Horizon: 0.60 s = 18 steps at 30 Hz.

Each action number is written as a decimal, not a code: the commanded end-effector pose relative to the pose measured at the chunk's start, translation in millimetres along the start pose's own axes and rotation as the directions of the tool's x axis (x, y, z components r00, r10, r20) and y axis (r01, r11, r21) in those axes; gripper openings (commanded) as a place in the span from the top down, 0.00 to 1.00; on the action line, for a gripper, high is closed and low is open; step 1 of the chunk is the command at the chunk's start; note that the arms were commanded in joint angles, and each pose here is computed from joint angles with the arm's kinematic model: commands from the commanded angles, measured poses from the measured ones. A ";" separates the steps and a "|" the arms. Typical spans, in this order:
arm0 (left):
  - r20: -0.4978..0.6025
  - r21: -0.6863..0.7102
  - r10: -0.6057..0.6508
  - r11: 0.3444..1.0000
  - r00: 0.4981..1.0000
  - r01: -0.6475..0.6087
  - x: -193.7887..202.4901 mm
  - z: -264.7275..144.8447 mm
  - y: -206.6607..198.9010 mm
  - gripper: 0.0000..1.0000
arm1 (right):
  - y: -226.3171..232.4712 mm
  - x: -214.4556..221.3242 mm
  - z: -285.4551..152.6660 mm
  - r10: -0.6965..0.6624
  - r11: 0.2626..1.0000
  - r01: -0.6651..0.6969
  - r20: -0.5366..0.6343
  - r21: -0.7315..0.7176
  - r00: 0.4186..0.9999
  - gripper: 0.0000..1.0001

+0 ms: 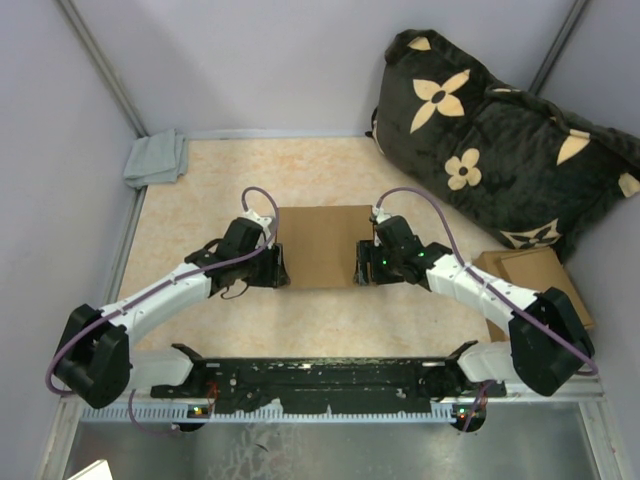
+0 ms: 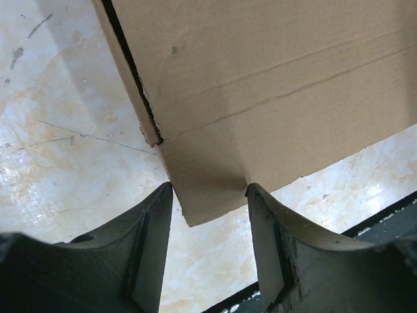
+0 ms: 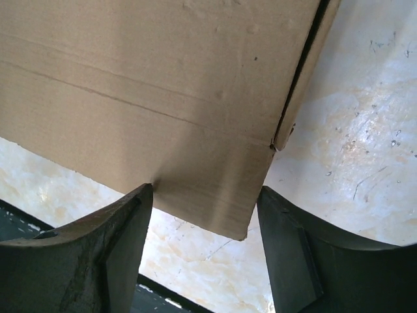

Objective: Fold the paper box

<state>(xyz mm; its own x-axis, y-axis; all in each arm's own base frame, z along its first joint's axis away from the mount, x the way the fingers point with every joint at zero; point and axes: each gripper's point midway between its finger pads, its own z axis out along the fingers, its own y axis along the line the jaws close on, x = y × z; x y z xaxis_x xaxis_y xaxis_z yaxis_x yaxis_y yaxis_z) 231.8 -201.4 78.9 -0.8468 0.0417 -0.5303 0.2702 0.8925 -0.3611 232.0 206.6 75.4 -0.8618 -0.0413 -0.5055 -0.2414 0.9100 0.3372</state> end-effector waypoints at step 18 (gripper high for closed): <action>0.023 0.028 -0.004 1.000 1.000 0.003 -4.4 0.6 -6.8 0.45 | 2.1 -6.1 -0.8 -0.037 0.999 0.038 0.061 -0.015 0.997 0.34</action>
<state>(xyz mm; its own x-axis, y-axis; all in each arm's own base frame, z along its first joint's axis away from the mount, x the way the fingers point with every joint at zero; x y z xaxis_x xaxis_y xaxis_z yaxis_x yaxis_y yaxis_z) 231.9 -201.7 79.0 -0.8471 0.0395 -0.5299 0.2686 0.8923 -0.3628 232.2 196.3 66.5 -0.8538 -0.0537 -0.5179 -0.2350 0.9273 0.2913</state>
